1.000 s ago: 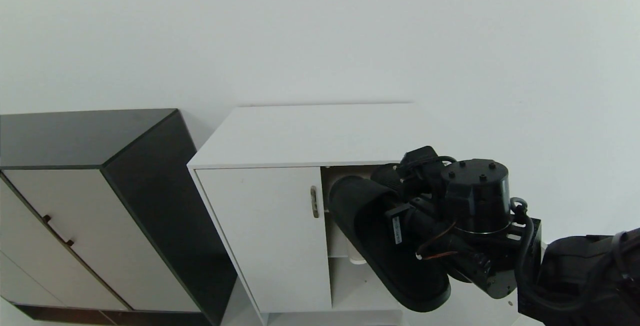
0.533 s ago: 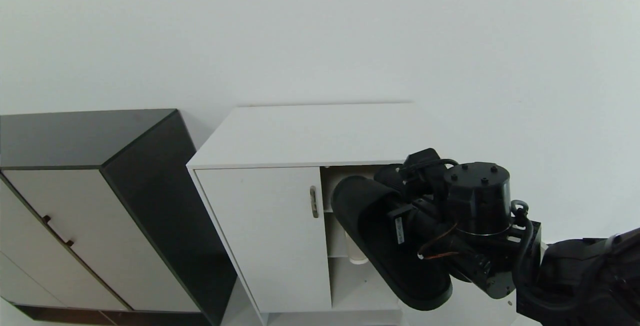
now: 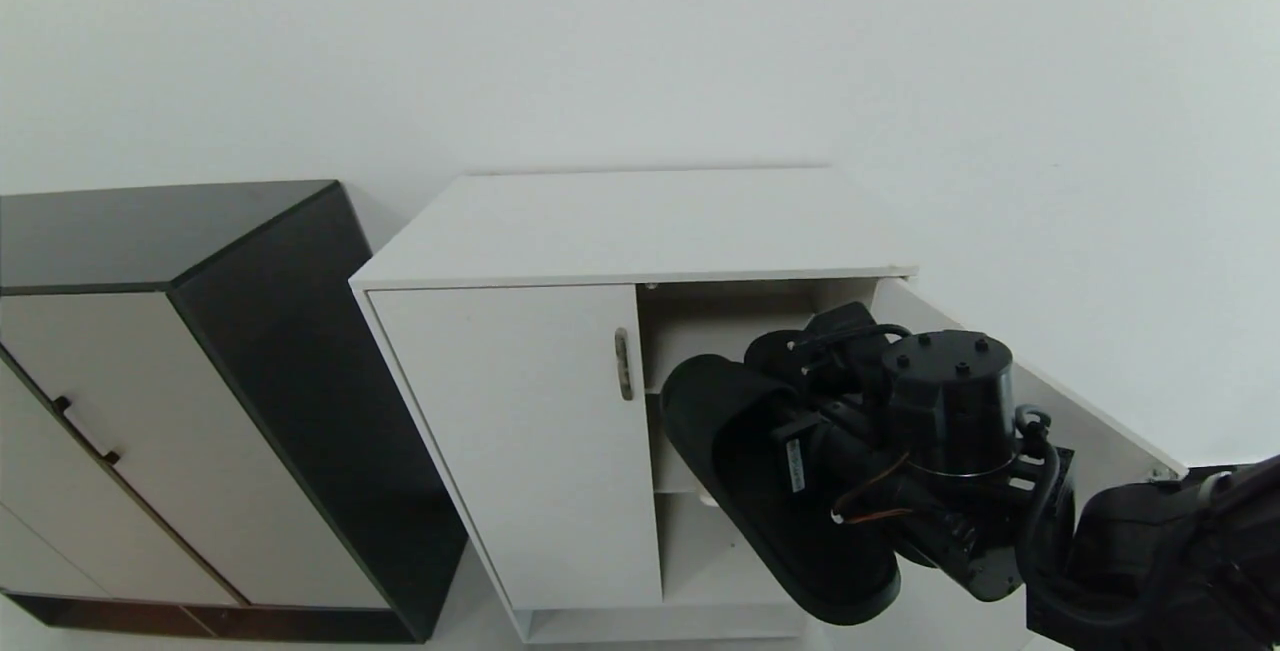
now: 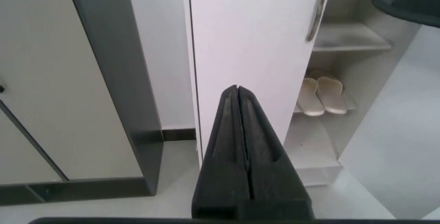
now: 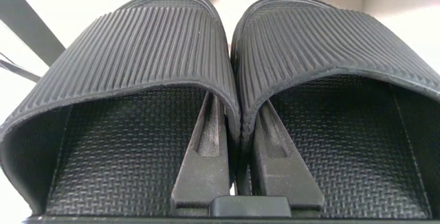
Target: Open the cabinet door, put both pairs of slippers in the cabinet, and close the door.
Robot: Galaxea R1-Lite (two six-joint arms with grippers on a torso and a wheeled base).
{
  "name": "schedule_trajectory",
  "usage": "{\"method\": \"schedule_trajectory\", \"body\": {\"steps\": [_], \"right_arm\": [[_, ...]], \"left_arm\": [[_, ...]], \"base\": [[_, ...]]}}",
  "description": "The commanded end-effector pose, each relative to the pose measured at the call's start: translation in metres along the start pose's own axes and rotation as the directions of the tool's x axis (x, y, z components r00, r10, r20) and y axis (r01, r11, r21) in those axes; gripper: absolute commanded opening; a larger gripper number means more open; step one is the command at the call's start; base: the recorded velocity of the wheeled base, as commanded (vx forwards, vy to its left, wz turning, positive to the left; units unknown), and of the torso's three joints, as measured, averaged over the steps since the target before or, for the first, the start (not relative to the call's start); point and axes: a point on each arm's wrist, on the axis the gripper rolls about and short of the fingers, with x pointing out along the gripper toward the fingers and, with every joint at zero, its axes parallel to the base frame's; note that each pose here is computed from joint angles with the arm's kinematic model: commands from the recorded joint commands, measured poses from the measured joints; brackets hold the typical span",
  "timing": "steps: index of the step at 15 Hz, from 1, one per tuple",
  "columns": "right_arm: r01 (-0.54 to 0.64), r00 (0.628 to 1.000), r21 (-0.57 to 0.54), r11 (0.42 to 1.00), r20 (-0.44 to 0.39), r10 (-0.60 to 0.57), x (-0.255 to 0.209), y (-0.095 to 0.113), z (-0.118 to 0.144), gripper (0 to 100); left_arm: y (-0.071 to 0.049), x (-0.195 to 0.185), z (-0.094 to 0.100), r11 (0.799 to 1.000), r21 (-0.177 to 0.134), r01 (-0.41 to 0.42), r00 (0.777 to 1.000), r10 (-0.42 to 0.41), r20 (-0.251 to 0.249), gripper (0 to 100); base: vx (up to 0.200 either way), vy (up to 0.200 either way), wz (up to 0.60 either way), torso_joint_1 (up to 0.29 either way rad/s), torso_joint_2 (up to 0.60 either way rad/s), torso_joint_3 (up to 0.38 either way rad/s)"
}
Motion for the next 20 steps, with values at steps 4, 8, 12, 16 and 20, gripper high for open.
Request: {"method": "schedule_trajectory", "body": {"steps": [4, 8, 12, 16, 20], "right_arm": [[0.0, 1.0, -0.002, 1.0, -0.005, 0.0, 0.0005, 0.0003, -0.0017, 0], [-0.002, 1.0, -0.005, 1.0, -0.011, 0.002, 0.0003, 0.0007, -0.0034, 0], [-0.002, 1.0, -0.006, 1.0, -0.012, 0.002, -0.0002, 0.0004, -0.0038, 0], [-0.002, 1.0, -0.006, 1.0, -0.005, 0.002, -0.0003, 0.0004, -0.0044, 0], [-0.005, 1.0, -0.011, 1.0, -0.003, 0.005, 0.0006, 0.0018, -0.0064, 0]], "left_arm": [[0.0, 0.0, 0.0, 1.0, -0.001, 0.0, 1.0, 0.0, 0.0, 0], [0.0, 0.0, 0.0, 1.0, -0.001, 0.0, 1.0, 0.0, 0.0, 0], [0.0, 0.0, 0.0, 1.0, -0.001, 0.0, 1.0, 0.0, 0.0, 0], [0.0, 0.0, 0.0, 1.0, -0.001, 0.0, 1.0, 0.0, 0.0, 0], [0.0, 0.0, 0.0, 1.0, -0.001, 0.0, 1.0, 0.0, 0.0, 0]], "base": [[0.0, 0.0, 0.0, -0.187, 0.5, 0.317], [0.0, 0.0, 0.0, -0.155, 0.48, 0.315], [0.0, 0.0, 0.0, -0.13, 0.47, 0.333], [0.0, 0.0, 0.0, -0.089, 0.45, 0.36], [0.0, 0.0, 0.0, -0.025, 0.4, 0.367]]}}
